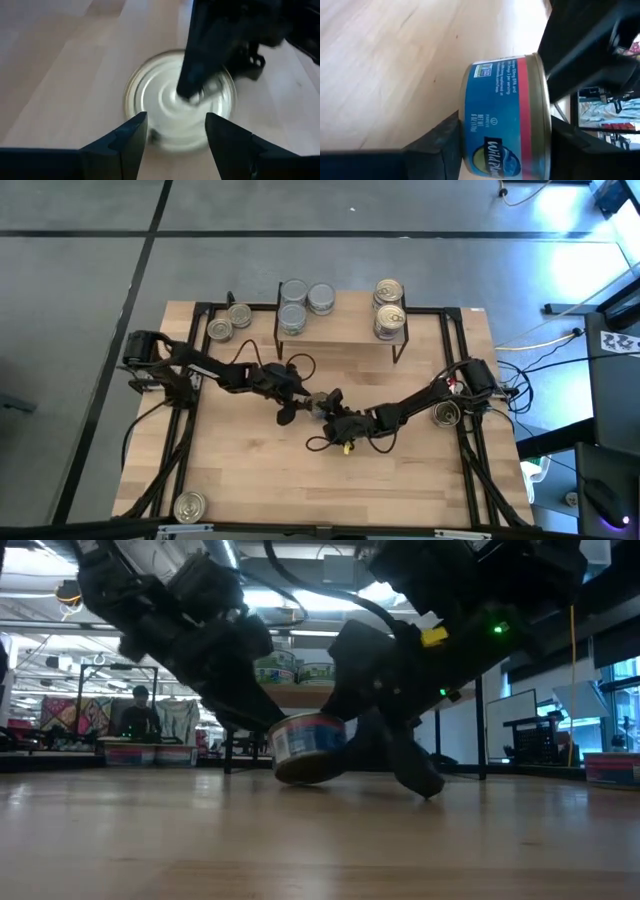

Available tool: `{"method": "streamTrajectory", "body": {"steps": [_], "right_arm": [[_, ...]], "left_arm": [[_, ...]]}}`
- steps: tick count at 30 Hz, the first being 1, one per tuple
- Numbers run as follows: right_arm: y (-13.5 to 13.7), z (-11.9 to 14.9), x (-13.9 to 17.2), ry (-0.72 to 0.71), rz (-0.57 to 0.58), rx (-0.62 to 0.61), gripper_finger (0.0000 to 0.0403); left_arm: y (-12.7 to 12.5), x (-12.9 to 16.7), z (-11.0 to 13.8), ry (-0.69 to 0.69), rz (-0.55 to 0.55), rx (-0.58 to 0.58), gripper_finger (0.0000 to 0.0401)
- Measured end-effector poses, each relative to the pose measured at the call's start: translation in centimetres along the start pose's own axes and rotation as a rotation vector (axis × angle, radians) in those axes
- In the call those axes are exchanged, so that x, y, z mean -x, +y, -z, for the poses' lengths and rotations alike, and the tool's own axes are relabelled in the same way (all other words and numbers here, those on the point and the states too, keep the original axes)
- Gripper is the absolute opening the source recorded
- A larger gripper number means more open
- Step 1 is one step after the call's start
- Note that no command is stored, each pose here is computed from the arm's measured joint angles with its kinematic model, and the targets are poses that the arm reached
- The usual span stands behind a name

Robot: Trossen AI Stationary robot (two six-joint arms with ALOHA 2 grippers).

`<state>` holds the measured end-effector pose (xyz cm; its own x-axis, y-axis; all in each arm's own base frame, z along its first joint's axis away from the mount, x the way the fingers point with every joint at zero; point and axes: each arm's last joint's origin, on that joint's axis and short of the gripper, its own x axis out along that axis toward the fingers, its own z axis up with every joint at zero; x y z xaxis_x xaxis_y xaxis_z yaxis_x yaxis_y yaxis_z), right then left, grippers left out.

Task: Stack canned seafood by type on shelf
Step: Put the blue pink tuna can on the shelf

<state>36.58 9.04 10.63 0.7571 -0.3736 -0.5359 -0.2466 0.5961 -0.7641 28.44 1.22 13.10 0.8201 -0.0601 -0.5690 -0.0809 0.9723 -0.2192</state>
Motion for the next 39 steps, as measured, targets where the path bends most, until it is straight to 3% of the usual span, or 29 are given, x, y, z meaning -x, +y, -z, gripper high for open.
{"method": "streamTrajectory", "body": {"steps": [8, 19, 27, 35, 39], "right_arm": [[-2.9, -0.6, 2.4, -0.027, 0.027, -0.057, 0.0199], [-8.1, -1.2, 7.3, -0.042, 0.158, -0.121, 0.0198], [-12.9, -0.4, 10.9, 0.01, 0.355, -0.162, 0.0198], [-19.4, 1.3, 10.0, 0.135, 0.404, -0.236, 0.0198], [-21.9, 3.6, 8.6, 0.188, 0.373, -0.313, 0.0198]], "left_arm": [[-0.5, 3.9, -0.2, 0.114, -0.186, -0.043, 0.02], [-1.3, 5.9, 4.5, 0.036, -0.189, -0.004, 0.02], [-0.9, 6.0, 5.4, 0.029, -0.266, 0.013, 0.02], [-0.8, 6.0, 5.3, 0.015, -0.307, 0.007, 0.02], [-0.8, 6.0, 5.3, 0.014, -0.308, 0.015, 0.02]]}}
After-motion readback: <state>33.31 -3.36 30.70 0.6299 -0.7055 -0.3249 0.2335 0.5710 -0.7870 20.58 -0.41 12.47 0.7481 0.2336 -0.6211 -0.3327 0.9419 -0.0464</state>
